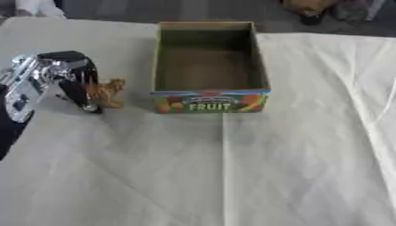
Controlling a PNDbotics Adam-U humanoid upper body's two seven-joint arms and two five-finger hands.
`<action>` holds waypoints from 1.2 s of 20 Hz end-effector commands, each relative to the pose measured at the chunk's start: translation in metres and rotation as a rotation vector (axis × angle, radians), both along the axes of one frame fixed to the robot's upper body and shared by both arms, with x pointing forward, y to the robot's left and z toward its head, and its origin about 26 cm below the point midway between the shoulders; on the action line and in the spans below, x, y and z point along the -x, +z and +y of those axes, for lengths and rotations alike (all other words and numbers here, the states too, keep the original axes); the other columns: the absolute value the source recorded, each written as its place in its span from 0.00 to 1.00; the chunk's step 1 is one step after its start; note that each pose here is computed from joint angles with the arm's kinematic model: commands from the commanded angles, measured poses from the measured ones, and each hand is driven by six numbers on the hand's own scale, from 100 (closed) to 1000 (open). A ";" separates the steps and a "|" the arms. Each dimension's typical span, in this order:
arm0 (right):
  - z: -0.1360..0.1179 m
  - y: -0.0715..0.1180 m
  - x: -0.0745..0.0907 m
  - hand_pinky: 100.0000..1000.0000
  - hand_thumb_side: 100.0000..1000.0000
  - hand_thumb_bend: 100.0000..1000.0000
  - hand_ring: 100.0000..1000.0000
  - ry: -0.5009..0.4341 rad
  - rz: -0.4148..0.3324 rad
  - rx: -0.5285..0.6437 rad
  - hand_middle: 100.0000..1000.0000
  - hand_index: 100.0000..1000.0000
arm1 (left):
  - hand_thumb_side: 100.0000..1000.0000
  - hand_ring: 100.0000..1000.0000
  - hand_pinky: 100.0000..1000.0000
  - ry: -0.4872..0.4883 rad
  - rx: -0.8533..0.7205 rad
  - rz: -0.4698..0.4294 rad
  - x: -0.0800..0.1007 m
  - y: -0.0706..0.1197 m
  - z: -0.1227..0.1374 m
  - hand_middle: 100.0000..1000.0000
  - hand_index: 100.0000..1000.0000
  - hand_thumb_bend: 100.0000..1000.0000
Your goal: Pick up objects on the table and place them in the box.
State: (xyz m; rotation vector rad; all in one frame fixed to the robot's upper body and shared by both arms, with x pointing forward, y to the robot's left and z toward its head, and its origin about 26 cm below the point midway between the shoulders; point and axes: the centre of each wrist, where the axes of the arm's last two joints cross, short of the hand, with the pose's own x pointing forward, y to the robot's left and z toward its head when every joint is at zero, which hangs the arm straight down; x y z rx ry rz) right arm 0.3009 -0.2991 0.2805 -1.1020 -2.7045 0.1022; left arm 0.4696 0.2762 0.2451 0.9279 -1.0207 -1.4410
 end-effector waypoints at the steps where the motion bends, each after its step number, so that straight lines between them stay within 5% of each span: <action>1: -0.001 0.008 0.004 0.77 0.72 0.38 0.71 0.001 -0.023 0.013 0.70 0.78 | 0.13 0.60 0.65 -0.005 -0.025 -0.040 0.002 0.019 0.000 0.50 0.60 0.49; 11: -0.001 0.008 0.004 0.77 0.72 0.39 0.71 0.006 -0.018 0.016 0.70 0.78 | 0.12 0.60 0.65 -0.007 -0.061 -0.051 0.003 0.026 -0.002 0.49 0.60 0.29; 24: -0.001 0.006 0.004 0.78 0.72 0.39 0.71 0.008 -0.014 0.010 0.70 0.77 | 0.11 0.58 0.63 0.005 -0.075 -0.071 0.005 0.029 -0.001 0.45 0.54 0.22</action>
